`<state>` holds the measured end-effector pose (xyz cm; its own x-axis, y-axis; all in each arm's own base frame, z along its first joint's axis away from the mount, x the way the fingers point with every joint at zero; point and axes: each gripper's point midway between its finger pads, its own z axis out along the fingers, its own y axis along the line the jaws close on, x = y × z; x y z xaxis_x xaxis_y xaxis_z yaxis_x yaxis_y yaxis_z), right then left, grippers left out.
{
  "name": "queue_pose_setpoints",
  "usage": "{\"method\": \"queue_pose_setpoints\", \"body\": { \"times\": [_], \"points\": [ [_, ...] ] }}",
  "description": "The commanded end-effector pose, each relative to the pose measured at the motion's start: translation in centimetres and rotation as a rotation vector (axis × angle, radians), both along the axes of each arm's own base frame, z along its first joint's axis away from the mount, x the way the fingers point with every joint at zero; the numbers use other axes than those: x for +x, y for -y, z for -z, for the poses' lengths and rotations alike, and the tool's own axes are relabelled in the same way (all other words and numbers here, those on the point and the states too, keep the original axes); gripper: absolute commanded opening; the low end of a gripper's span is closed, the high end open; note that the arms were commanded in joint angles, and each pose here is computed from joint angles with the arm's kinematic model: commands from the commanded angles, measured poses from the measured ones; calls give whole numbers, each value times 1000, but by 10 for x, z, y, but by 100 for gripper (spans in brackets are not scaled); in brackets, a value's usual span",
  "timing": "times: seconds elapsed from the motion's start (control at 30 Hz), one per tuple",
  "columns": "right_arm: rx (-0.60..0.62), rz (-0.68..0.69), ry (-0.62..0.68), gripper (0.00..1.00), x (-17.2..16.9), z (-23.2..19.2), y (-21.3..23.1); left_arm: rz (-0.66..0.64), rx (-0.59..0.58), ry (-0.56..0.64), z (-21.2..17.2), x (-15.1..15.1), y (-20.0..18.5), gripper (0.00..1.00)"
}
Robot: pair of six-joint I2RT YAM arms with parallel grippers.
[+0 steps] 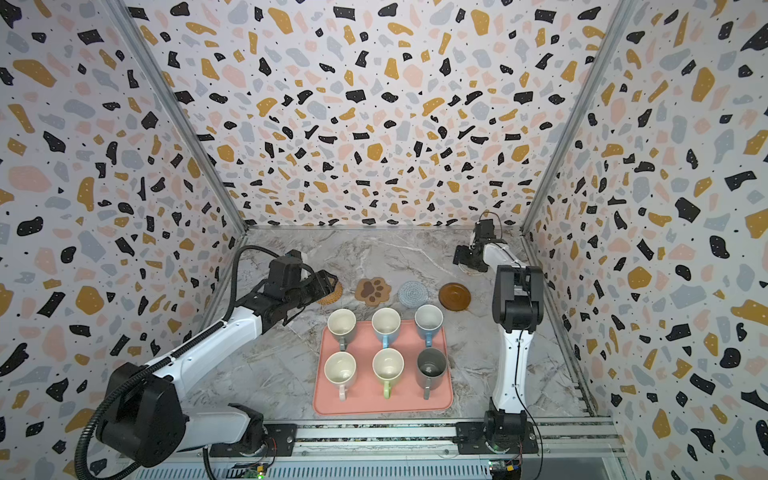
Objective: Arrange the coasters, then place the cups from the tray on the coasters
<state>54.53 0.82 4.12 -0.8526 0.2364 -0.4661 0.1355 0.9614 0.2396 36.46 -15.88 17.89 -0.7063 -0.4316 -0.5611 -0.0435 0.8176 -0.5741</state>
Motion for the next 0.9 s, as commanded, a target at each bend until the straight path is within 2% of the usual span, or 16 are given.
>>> {"method": "queue_pose_setpoints", "body": {
  "times": [0.0, 0.27, 0.5, 0.63, 0.87],
  "points": [
    [-33, 48, -135, 83, -49, 21, 30, -5, -7, 43, -12, 2, -3, 72],
    [10, 114, -149, 83, -109, 14, 54, -4, -16, 48, -11, -2, -3, 71],
    [68, 144, -177, 83, -148, 22, 43, 3, -22, 59, -13, -5, -3, 72],
    [83, 133, -165, 83, -156, 19, 35, 12, -22, 60, -14, -6, -2, 72],
    [107, 104, -151, 83, -149, 14, 22, 14, -32, 63, -15, -8, -1, 72]
  ]
}}
